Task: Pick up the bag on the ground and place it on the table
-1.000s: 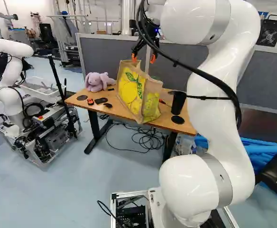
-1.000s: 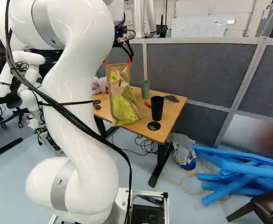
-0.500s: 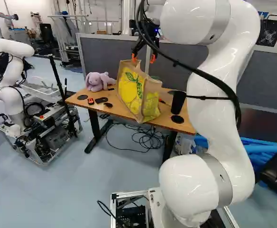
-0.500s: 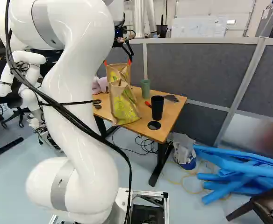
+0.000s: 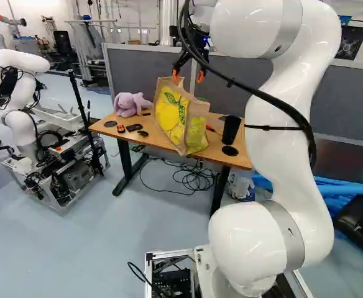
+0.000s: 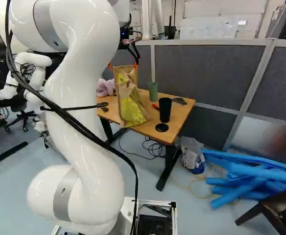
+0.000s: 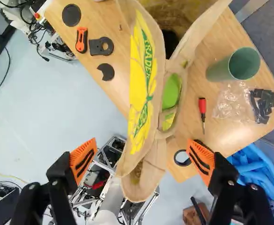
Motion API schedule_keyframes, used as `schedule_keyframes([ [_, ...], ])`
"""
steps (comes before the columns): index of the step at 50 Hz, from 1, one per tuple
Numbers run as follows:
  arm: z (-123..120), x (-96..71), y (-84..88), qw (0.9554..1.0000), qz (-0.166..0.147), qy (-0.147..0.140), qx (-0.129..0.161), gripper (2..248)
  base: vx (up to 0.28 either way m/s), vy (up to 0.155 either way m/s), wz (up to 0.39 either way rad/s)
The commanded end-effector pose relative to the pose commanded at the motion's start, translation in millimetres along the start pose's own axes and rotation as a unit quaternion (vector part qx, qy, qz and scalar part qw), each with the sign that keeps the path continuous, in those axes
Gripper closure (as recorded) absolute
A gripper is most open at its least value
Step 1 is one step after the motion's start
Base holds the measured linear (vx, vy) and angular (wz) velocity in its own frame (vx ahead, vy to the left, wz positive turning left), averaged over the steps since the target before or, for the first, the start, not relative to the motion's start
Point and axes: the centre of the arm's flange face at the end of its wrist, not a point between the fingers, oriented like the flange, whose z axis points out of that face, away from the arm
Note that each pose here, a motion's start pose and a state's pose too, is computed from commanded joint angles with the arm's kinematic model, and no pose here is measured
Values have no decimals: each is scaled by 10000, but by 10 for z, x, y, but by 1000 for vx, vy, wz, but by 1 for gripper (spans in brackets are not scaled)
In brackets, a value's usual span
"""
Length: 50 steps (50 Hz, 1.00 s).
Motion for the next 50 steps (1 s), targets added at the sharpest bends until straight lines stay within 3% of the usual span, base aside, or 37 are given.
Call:
schedule_keyframes([
  [50,0,0,0,10000,0,0,0,3,-136,0,15],
])
